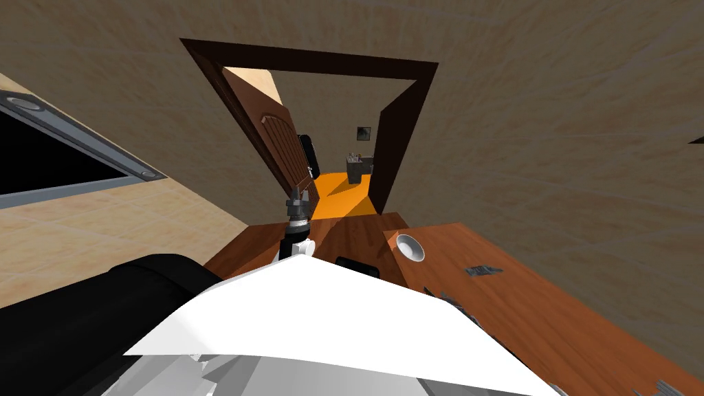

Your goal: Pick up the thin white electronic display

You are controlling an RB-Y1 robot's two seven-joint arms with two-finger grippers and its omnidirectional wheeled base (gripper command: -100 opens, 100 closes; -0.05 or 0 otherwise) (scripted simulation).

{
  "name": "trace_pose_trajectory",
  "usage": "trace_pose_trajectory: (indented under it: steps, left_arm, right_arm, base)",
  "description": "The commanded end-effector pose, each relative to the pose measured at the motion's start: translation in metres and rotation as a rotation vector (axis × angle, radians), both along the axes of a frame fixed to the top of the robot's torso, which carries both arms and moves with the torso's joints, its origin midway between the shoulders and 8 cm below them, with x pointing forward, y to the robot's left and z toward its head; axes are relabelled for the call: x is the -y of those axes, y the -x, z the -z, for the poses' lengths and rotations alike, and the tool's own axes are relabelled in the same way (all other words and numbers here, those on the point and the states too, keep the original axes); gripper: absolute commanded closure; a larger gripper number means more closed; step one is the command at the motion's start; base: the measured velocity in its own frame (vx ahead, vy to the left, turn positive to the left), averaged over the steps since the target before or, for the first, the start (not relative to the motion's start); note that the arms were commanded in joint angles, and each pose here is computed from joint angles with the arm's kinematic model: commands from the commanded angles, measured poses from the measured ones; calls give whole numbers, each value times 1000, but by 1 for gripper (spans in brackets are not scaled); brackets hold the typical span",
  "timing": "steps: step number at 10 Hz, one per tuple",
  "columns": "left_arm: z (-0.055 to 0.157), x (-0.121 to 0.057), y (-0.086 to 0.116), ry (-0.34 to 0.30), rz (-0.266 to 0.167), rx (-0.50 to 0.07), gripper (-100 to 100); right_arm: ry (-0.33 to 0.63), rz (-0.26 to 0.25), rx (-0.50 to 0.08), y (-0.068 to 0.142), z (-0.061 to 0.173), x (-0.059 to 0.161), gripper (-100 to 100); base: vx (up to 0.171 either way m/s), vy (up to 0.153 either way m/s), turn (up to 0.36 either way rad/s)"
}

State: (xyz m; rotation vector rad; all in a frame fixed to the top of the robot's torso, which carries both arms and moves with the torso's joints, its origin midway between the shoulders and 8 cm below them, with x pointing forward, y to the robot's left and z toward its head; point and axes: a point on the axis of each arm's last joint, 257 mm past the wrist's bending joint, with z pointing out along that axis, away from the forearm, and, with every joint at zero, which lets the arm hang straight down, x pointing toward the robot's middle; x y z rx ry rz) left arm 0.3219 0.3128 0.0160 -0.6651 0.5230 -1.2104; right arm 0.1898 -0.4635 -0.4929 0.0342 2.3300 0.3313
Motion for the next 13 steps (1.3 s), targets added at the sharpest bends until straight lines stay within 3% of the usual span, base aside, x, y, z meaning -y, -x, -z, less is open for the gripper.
trace_pose_trajectory:
  steps: [1,2,3,4,5,7,9,10,12,13]
  left_arm:
    - [0,0,0,0,0,0,0]
    - [0,0,0,0,0,0,0]
    - [0,0,0,0,0,0,0]
    - [0,0,0,0,0,0,0]
    - [0,0,0,0,0,0,0]
    - [0,0,0,0,0,0,0]
    - [0,0,0,0,0,0,0]
    - [0,0,0,0,0,0,0]
    - [0,0,0,0,0,0,0]
    - [0,0,0,0,0,0,0]
  right_arm:
    - [16,9,-28,12,8,10,-100]
    - [52,-27,-79,31,13,20,-100]
    - [68,-5,-108,44,19,32,-100]
    - [117,-21,-184,75,25,53,-100]
    - [114,-25,-179,73,25,51,-100]
    - [198,-54,-325,134,32,89,-100]
    - [201,-50,-330,136,32,91,-100]
    - [233,-66,-397,164,33,106,-100]
    - [233,-66,-397,164,33,106,-100]
    - [255,-85,-454,188,33,115,-100]
  base:
    - [18,-9,-41]
    - [39,-7,252]
    - [47,-15,166]
    - [53,-15,211]
    - [45,-19,109]
    - [75,-25,282]
    - [52,-19,34]
    - [38,-5,176]
    - [23,-14,51]
    - [20,-12,144]
